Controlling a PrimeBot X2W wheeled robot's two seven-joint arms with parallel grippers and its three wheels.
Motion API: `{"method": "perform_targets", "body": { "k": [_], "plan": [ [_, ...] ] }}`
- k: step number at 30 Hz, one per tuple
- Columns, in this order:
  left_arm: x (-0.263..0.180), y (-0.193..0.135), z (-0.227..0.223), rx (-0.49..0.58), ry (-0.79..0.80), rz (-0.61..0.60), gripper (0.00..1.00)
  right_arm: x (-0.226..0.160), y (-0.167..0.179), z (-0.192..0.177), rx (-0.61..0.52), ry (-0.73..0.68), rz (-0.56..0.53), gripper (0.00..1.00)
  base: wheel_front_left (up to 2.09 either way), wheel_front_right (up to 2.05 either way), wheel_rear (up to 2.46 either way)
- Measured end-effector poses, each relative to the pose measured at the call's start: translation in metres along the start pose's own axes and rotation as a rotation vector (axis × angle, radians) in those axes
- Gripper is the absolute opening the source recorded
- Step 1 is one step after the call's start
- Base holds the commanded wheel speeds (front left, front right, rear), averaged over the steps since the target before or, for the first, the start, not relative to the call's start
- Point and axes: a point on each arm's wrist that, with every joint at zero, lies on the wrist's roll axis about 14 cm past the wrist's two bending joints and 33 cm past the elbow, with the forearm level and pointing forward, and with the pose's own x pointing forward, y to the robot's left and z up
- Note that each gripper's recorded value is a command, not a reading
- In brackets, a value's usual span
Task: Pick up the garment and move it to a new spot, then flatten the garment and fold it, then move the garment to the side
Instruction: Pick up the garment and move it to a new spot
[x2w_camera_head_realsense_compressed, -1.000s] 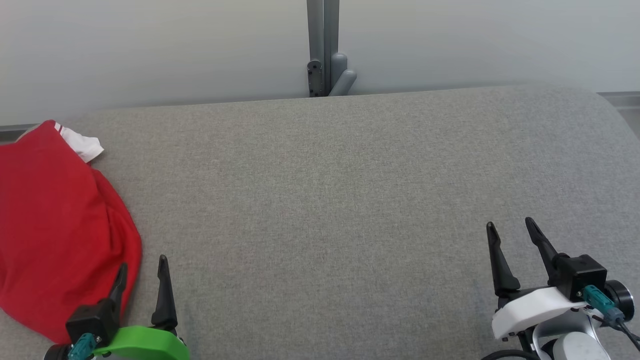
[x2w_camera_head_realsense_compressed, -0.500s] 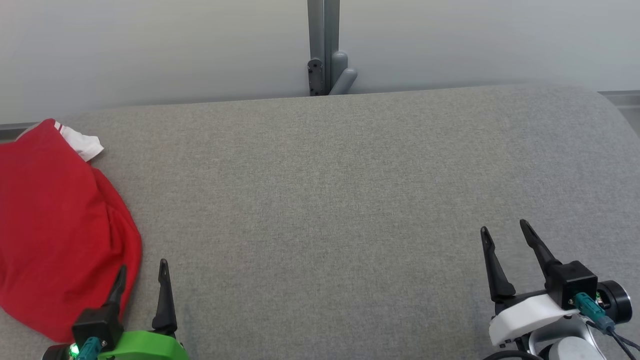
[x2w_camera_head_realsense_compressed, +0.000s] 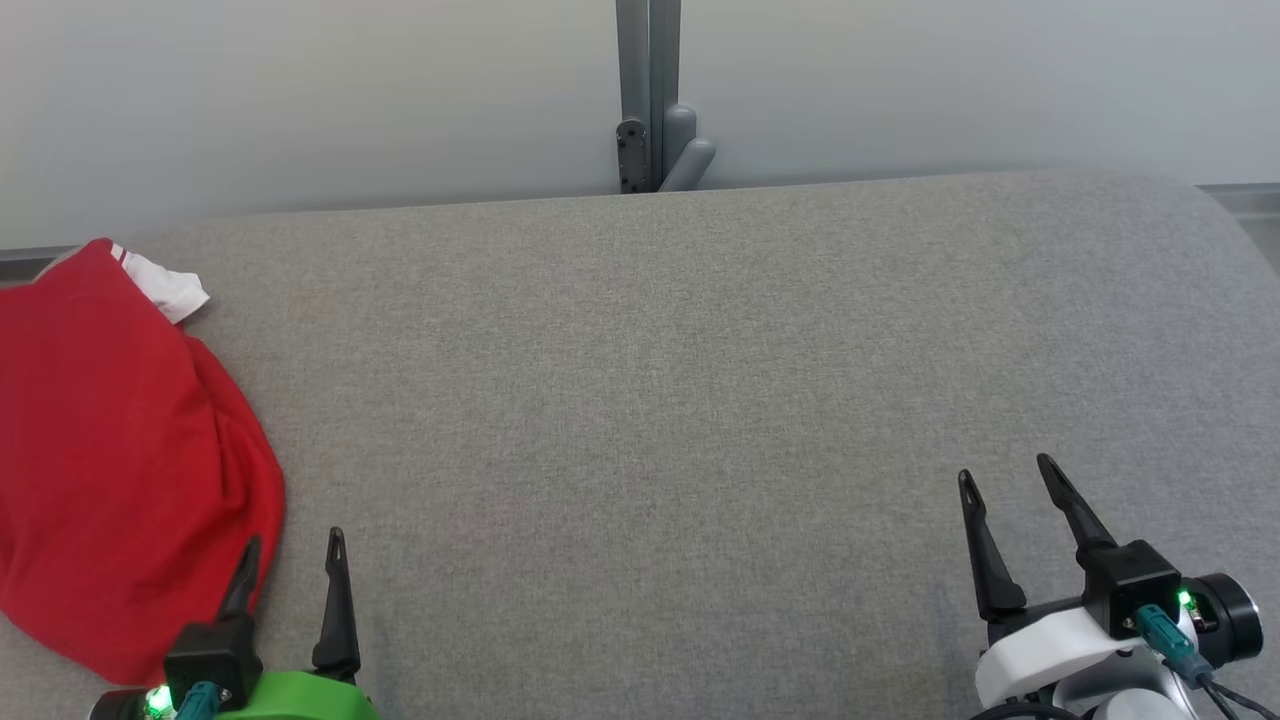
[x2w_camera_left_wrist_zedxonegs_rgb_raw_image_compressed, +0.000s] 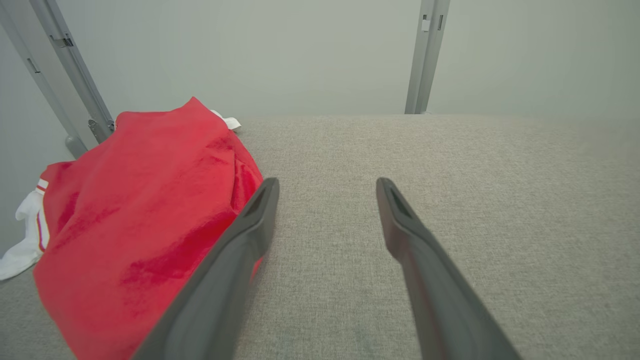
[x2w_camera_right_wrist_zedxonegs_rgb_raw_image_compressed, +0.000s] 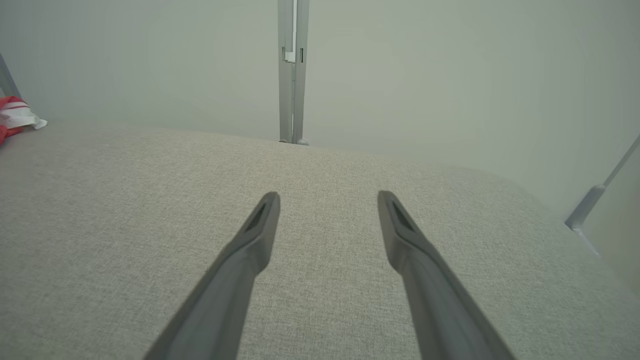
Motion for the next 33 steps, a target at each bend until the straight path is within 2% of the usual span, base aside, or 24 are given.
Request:
{"method": "perform_targets", "body": {
  "k": [9,14,26,30,33],
  "plan": [
    [-0.004,0.007,0.003,0.017,-0.012,0.021,1.0,0.007,0.016,-0.003,-0.019,0.005,0.055,1.0,0.0,0.0,0.0],
    [-0.022,0.032,0.003,0.012,-0.014,0.106,1.0,0.021,0.052,-0.003,-0.008,0.0,0.164,1.0,0.0,0.0,0.0],
    [-0.108,0.112,-0.008,-0.008,0.007,0.42,1.0,0.047,0.159,0.013,0.025,-0.052,0.475,1.0,0.0,0.0,0.0],
    [-0.123,0.123,-0.008,-0.021,0.001,0.47,1.0,0.046,0.181,0.014,0.029,-0.056,0.539,1.0,0.0,0.0,0.0],
    [-0.119,0.123,-0.015,-0.06,0.017,0.468,1.0,0.049,0.181,0.014,0.024,-0.057,0.546,1.0,0.0,0.0,0.0]
  ]
}}
